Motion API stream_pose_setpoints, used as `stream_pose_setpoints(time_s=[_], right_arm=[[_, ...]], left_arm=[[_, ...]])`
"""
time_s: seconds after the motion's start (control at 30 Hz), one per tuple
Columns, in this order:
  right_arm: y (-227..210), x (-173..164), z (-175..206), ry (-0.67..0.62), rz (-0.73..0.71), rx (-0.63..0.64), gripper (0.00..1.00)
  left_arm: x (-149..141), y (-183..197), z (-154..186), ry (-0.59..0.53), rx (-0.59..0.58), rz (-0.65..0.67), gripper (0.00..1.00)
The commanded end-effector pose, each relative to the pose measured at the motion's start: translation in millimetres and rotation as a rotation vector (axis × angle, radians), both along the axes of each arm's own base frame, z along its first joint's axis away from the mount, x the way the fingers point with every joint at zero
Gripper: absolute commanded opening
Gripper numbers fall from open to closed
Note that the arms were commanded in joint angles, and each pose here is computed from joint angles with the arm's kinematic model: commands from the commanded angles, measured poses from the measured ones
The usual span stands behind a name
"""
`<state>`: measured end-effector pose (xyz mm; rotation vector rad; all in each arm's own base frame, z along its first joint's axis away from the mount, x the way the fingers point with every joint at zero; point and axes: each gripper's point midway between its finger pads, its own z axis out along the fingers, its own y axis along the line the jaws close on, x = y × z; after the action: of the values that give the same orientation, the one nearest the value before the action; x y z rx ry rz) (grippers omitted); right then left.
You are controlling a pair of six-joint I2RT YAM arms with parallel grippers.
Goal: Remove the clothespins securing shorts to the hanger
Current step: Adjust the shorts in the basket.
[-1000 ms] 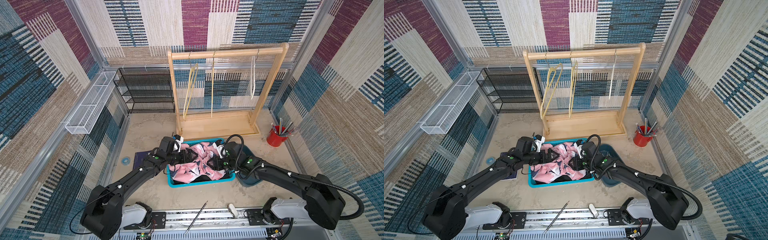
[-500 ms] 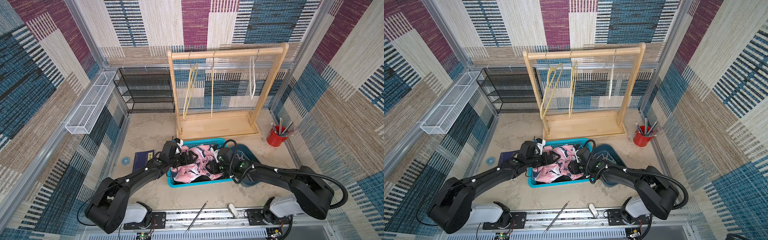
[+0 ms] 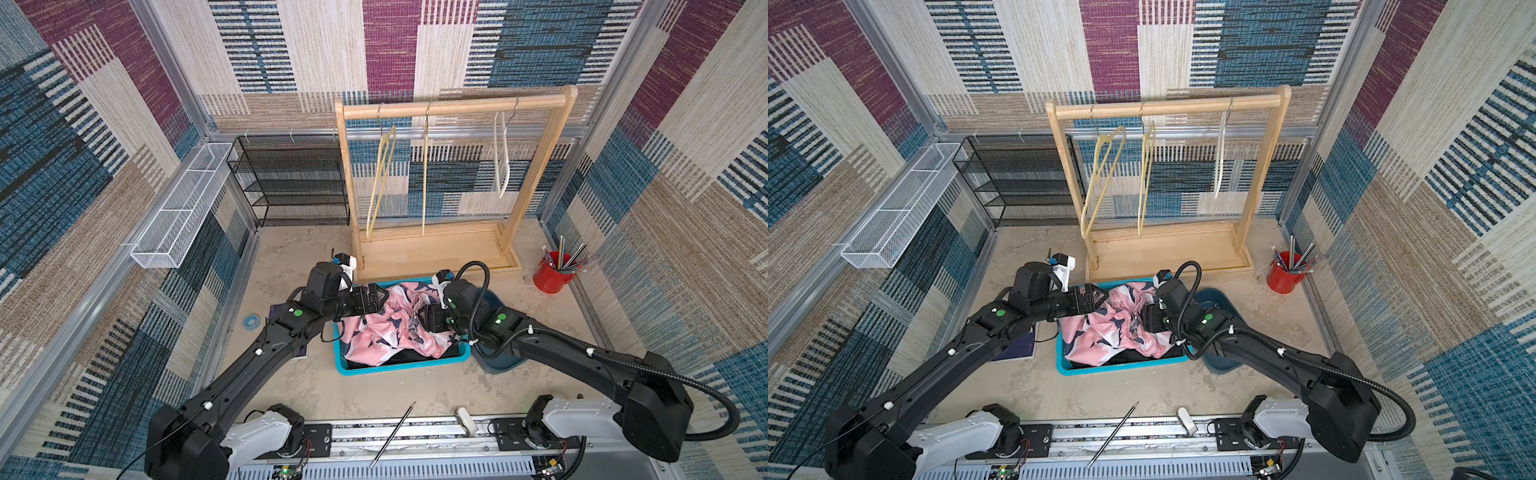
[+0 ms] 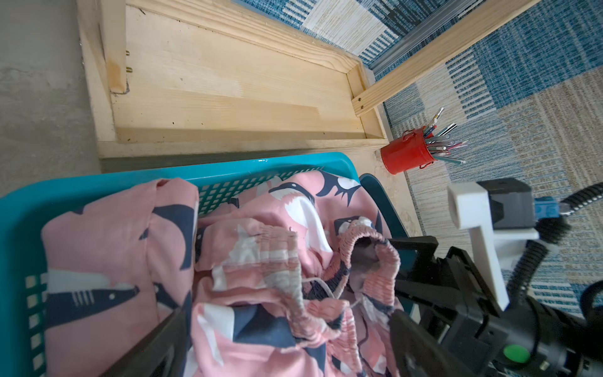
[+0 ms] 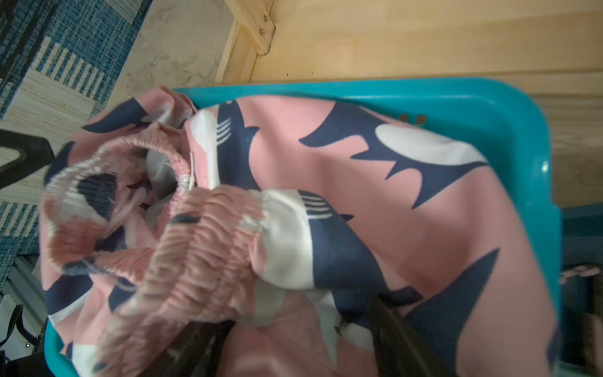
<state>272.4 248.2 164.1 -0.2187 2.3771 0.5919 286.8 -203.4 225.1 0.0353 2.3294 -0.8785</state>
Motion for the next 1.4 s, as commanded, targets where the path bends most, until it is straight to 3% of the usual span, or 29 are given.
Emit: stream_pose_setpoints(time_s=[0.0,0.37,0.6,0.77,1.03,1.2,1.37], right_arm=[[-17,3,10,-0.01,-0.066,-0.032,0.71],[-65,11,33,-0.044,-0.165,-0.045,0.73],[-91,26,56,-0.11,-0.183,-0.022,0.73],[-124,53,72,-0.215,-0.217,-0.026,0.74],[-179,101,93,-0.506,-0.275,-0.056,0.74],[-206,123,86,-0.567,-0.306,-0.097,0.74],[-218,148,48,-0.541,-0.303,-0.129,0.74]], left_arm=[[-3,11,0,0.007,0.045,0.004,0.99],[13,25,21,-0.014,-0.005,0.012,0.99],[39,73,31,-0.052,0.005,0.117,0.99],[65,113,29,-0.133,0.124,0.237,0.99],[106,189,1,-0.277,0.339,0.532,1.0],[111,207,-13,-0.372,0.423,0.588,1.0],[107,216,-38,-0.48,0.509,0.593,0.99]])
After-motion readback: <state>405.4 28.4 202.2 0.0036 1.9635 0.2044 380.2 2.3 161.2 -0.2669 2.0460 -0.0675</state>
